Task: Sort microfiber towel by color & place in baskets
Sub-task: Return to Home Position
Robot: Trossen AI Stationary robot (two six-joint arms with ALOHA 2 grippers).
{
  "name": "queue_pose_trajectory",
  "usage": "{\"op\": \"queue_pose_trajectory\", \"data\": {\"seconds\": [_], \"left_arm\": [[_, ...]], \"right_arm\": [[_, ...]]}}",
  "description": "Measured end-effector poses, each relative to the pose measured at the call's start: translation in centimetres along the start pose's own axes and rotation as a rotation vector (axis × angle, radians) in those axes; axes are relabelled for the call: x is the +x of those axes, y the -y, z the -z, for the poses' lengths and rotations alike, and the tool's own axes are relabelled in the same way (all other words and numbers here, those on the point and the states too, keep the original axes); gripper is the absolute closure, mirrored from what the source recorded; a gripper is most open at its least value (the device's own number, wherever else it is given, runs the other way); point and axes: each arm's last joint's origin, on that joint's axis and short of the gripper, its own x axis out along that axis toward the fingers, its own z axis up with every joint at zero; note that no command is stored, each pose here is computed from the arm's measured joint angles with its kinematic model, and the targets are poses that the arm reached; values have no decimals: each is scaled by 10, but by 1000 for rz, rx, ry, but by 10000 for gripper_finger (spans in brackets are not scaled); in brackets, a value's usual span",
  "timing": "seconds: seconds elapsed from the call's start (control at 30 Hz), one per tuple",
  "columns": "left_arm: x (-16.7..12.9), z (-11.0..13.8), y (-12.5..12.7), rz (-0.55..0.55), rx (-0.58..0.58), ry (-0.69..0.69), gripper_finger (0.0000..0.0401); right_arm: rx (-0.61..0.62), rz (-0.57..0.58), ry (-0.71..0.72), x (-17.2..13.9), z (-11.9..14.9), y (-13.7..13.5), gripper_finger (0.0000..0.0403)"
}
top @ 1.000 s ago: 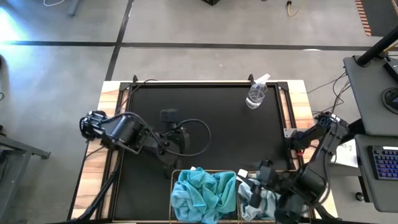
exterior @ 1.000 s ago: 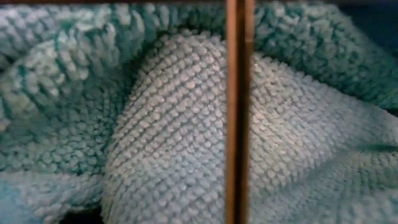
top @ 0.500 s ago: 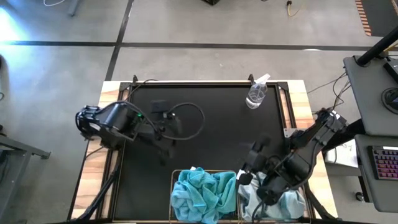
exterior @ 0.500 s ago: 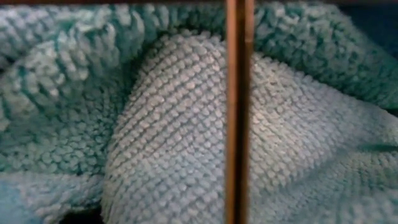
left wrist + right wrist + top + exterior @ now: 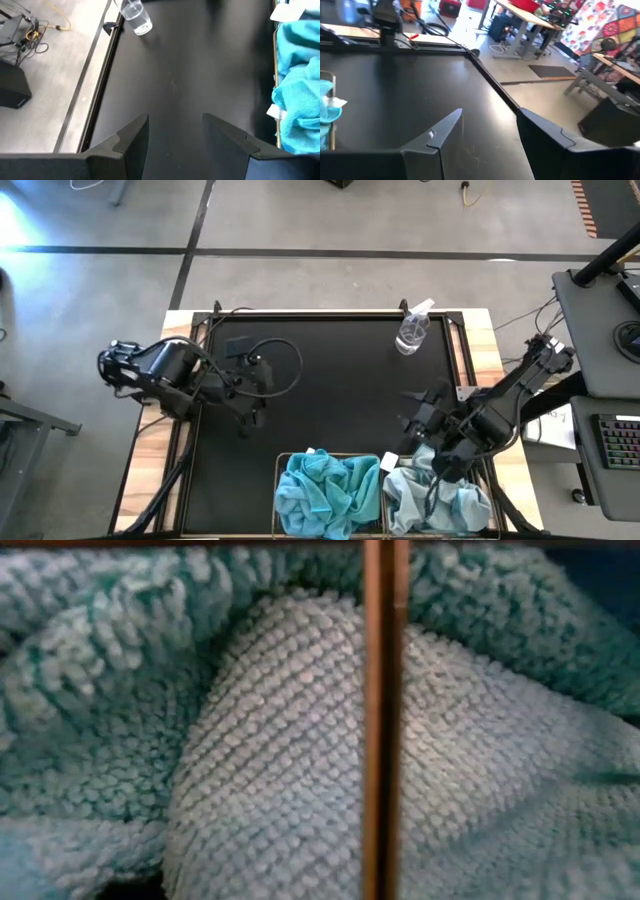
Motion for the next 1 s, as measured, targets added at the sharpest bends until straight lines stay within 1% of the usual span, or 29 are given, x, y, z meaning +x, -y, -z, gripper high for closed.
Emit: {"op": "queue_pose_trajectory", "data": {"seconds": [0.07,0.17,0.27,0.33,0.4,0.47,0.53,0.63,0.7,0.83,1.0], "left_arm": [[3,13,-1,7,-2,24,233],[3,35,-7,29,-22,100,233],[2,61,-14,88,-47,202,233],[4,77,-16,143,-48,270,233],[5,91,-17,209,-42,355,233],[6,103,-18,273,-29,448,232],[8,114,-18,308,-3,515,232],[13,132,-20,311,6,552,232],[14,142,-21,312,-6,577,232],[21,159,-21,324,-14,614,232],[34,177,-16,367,21,641,232]], "right_arm": [[4,-30,16,2,9,3,223],[10,-115,48,7,19,6,223],[8,-266,116,14,24,9,223],[0,-385,194,19,26,12,223],[4,-468,276,25,28,19,223],[17,-478,318,30,31,28,223],[43,-444,313,36,37,37,223],[115,-402,279,46,48,49,223],[144,-428,256,52,56,53,223],[137,-501,219,64,72,55,223],[108,-497,173,78,87,59,223]]}}
